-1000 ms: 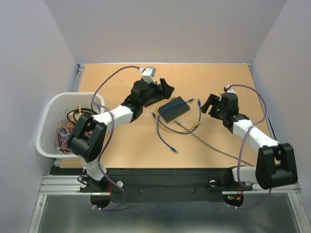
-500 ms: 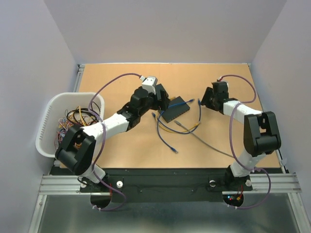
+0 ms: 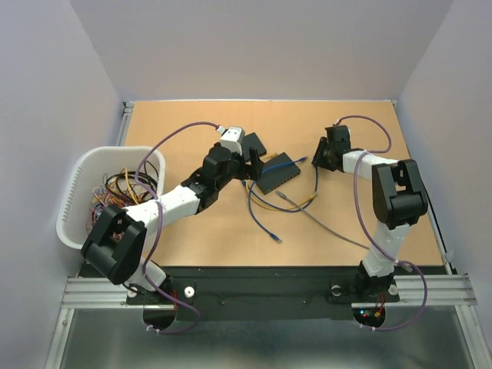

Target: Insert the plug into the switch port

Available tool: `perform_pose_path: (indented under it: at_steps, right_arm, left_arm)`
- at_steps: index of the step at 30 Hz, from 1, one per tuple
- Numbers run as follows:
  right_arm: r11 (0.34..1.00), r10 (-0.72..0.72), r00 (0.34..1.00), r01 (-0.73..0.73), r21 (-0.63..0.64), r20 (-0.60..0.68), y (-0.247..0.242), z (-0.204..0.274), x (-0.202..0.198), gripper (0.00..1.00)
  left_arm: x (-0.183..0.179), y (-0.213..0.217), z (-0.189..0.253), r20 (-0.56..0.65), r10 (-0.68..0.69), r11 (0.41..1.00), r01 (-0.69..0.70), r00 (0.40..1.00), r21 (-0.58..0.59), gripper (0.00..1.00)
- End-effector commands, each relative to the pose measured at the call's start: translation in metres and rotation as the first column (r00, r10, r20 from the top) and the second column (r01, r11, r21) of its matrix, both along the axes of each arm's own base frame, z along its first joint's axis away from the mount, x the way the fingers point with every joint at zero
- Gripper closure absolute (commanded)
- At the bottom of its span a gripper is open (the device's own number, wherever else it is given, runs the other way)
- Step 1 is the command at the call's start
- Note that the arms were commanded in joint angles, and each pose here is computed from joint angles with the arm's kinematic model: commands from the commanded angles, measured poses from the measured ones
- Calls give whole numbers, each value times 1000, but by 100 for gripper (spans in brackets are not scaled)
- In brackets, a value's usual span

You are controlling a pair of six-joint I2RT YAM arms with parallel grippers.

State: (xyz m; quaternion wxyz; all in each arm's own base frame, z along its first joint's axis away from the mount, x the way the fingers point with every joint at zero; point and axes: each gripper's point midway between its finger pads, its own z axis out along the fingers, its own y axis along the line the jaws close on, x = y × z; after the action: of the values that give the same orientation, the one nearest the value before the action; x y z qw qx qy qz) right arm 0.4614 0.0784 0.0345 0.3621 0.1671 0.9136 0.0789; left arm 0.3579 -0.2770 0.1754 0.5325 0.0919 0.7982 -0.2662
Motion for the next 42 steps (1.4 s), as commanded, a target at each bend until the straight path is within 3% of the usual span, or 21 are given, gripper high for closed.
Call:
perform_pose_path:
  at_steps: [1, 6, 11, 16, 23, 24, 27, 28, 33, 36, 37, 40, 42]
  right_arm:
    - [999, 44, 999, -44, -12, 4, 15, -7, 10, 56]
    - [998, 58, 998, -58, -20, -23, 18, -21, 9, 67]
    - [997, 68, 997, -69, -21, -35, 19, -24, 5, 97]
    - [997, 73, 996, -71, -43, 48, 17, 13, 12, 100]
    - [986, -8, 919, 73, -149, 394, -19, 193, 19, 100]
    - [984, -12, 870, 98, -148, 493, -24, 249, 13, 100]
    - [980, -19, 795, 136, -147, 606, -35, 321, -8, 100]
    - [980, -29, 736, 154, -126, 676, -39, 366, -24, 100]
    - [975, 4, 583, 179, -134, 812, -52, 465, -72, 100]
    - [985, 131, 523, 29, -172, 842, -27, 490, -92, 100]
    - [974, 228, 512, -106, -203, 828, -3, 485, -97, 99]
    - [902, 394, 478, -364, -231, 785, 40, 453, -115, 100]
    - [848, 467, 495, -487, -211, 733, 58, 407, -124, 100]
  left_arm:
    - [-1, -6, 24, 78, -16, 999, 18, 997, -27, 1]
    - [-2, -7, 20, 73, -20, 1000, 22, 997, -20, 1]
    - [0, -6, 18, 74, -13, 1000, 14, 997, -11, 1]
    - [-1, -6, 25, 82, -15, 1000, 18, 996, -26, 1]
    - [-7, 0, 43, 108, -2, 998, 8, 994, -56, 1]
    - [-7, 1, 45, 110, 2, 998, 5, 994, -58, 1]
    - [-10, 4, 52, 120, 10, 997, -2, 993, -72, 1]
    - [-10, 4, 53, 119, 12, 997, -4, 993, -73, 1]
    - [-13, 5, 64, 125, 15, 995, -2, 992, -98, 1]
    - [-16, 7, 72, 132, 21, 993, -5, 991, -121, 1]
    - [-18, 8, 78, 140, 25, 991, -6, 990, -135, 1]
    - [-22, 8, 86, 148, 17, 988, 7, 989, -154, 1]
    - [-29, 8, 96, 159, 1, 983, 29, 987, -183, 1]
